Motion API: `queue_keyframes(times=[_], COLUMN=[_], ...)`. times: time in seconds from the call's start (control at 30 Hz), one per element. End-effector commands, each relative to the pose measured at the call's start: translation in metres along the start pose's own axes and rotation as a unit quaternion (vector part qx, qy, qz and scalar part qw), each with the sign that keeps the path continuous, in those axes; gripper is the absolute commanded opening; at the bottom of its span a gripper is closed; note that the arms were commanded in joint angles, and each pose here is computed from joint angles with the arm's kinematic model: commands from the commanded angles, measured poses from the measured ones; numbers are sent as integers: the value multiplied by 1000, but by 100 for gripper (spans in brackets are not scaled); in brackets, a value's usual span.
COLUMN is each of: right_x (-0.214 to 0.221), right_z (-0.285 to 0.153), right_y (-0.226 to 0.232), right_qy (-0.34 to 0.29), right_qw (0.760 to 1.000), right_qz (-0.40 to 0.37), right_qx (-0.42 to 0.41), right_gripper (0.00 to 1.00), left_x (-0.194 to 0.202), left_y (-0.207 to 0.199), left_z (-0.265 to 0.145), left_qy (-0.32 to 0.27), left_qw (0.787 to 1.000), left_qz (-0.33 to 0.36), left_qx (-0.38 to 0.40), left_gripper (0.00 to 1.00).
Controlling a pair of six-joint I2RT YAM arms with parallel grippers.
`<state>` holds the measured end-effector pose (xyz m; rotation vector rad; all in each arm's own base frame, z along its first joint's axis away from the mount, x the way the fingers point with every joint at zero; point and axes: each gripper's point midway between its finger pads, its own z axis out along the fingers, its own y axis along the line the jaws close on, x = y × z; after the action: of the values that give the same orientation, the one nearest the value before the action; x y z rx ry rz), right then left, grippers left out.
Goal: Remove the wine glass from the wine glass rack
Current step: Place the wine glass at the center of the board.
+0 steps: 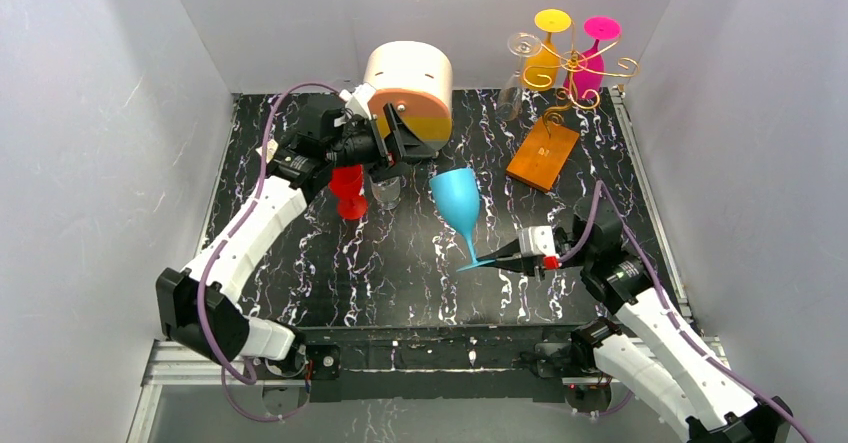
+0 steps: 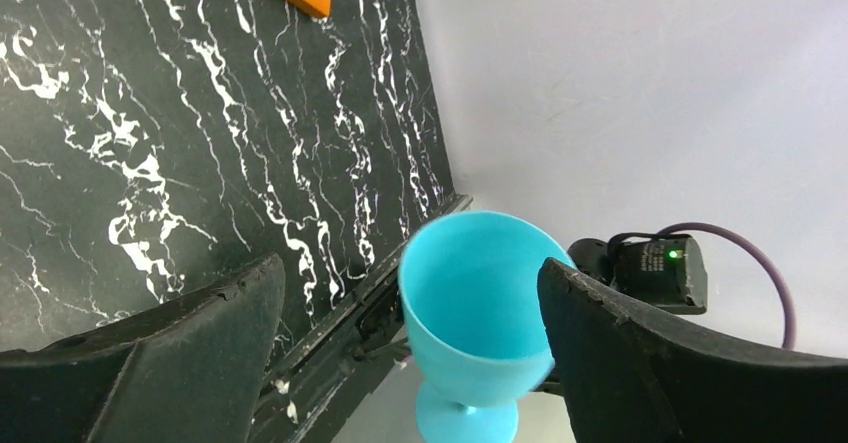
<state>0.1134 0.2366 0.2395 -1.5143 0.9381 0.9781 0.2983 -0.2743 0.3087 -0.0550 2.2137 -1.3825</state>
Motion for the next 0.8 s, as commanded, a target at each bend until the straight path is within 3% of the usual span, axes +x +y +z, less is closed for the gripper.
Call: queue_keyframes(times=[0.0, 0.43, 0.77], right_x=[-25, -43, -38], right_z=[1, -1, 1], right_y=[6, 13, 11], right_qy=[-40, -56, -49], right_qw=[998, 995, 995], right_qz=[-48, -55, -54], right_qx=[-26, -60, -67], right_gripper=[1, 1, 1], left_x=[17, 64, 83], left_y=[4, 2, -20], left_z=[2, 7, -1], left_qy=[49, 165, 203], left_qw=[999, 985, 974], left_qz=[-13, 17, 44], left_qx=[4, 46, 93], left_gripper=[92, 75, 58])
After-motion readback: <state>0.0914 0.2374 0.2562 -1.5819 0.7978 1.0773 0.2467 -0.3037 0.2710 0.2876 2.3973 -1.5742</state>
